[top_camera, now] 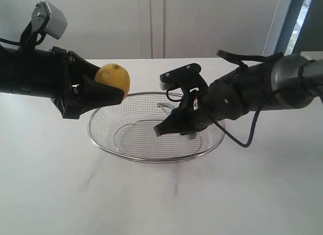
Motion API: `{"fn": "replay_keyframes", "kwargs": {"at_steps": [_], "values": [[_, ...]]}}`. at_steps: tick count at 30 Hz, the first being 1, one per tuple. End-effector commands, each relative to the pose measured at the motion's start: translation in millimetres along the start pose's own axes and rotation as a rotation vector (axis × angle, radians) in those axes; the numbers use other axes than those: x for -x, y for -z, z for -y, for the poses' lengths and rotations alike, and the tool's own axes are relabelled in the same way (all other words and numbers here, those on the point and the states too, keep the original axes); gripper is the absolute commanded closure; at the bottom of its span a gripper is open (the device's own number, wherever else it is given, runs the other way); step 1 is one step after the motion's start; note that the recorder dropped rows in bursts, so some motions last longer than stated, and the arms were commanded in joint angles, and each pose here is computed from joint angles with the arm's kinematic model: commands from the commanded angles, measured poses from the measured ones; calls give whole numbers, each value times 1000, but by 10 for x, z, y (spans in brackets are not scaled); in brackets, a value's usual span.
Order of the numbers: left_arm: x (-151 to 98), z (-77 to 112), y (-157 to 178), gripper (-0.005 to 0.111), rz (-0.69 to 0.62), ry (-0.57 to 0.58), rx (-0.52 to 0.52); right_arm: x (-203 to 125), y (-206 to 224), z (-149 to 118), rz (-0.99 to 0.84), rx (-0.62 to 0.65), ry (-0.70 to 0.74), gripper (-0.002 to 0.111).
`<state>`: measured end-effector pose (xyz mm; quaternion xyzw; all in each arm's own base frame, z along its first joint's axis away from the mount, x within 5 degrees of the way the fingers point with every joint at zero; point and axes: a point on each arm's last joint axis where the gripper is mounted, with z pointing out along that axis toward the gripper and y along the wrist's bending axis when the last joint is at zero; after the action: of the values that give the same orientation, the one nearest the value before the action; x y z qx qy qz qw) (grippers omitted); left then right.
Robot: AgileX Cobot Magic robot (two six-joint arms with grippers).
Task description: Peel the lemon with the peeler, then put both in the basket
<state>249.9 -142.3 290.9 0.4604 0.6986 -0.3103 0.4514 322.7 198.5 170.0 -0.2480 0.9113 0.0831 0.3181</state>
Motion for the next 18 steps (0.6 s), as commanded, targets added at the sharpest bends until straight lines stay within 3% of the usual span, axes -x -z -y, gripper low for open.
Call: {"fn": "replay_keyframes", "kwargs": {"at_steps": [1,14,18], "values": [[20,30,-3,107,25,21,-20,-54,-68,31,-25,-4,-31,108],[20,30,-3,107,25,21,-20,-194,-233,29,-107,-7,-46,108],[19,28,-3,107,24,21,-19,-196,-233,29,-110,-7,-46,99]]}}
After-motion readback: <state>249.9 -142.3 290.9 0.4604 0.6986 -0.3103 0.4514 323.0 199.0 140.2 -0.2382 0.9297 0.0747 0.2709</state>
